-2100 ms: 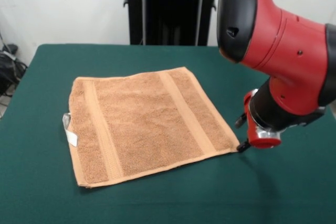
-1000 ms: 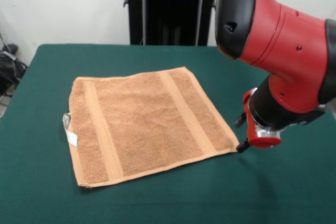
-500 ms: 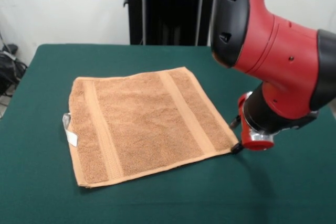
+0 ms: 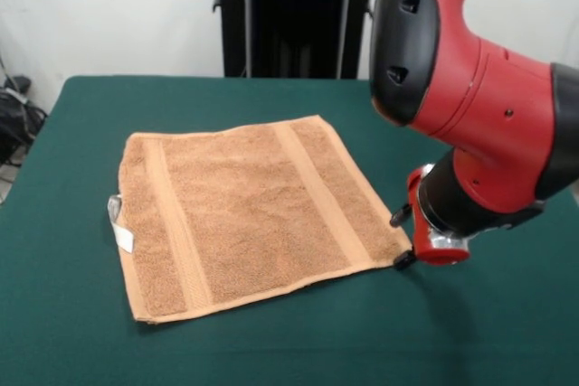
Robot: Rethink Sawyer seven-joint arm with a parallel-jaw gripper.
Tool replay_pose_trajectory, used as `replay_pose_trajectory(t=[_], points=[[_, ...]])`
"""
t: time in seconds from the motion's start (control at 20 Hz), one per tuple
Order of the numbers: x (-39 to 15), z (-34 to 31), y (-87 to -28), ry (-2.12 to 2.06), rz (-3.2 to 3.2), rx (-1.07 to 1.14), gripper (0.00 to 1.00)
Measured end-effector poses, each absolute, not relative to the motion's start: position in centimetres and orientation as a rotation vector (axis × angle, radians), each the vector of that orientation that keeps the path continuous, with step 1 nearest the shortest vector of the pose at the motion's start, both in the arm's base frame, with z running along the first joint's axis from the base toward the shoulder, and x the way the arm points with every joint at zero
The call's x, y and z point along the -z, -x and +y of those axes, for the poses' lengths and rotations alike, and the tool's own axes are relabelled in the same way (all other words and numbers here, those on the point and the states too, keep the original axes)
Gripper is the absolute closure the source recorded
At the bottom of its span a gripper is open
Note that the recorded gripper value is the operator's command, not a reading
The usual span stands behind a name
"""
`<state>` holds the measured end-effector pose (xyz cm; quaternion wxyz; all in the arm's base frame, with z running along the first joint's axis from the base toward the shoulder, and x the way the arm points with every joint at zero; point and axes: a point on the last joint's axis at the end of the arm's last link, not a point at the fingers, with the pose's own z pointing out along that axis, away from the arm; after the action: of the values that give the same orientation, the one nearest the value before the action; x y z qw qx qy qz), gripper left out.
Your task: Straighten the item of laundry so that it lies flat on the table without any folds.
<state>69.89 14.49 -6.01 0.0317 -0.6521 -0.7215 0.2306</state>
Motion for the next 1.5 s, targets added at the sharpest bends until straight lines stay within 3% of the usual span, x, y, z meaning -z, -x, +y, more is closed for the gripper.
replay_pose_trajectory(t=[0.2, 0.25, 1.5], points=[[6.07, 14.65, -69.9, 2.003, -2.237, -0.727, 0.0], [6.14, 14.84, -69.91, 1.998, -2.245, -0.732, 1.0], [6.45, 14.78, -69.72, 1.995, -2.244, -0.739, 1.0]])
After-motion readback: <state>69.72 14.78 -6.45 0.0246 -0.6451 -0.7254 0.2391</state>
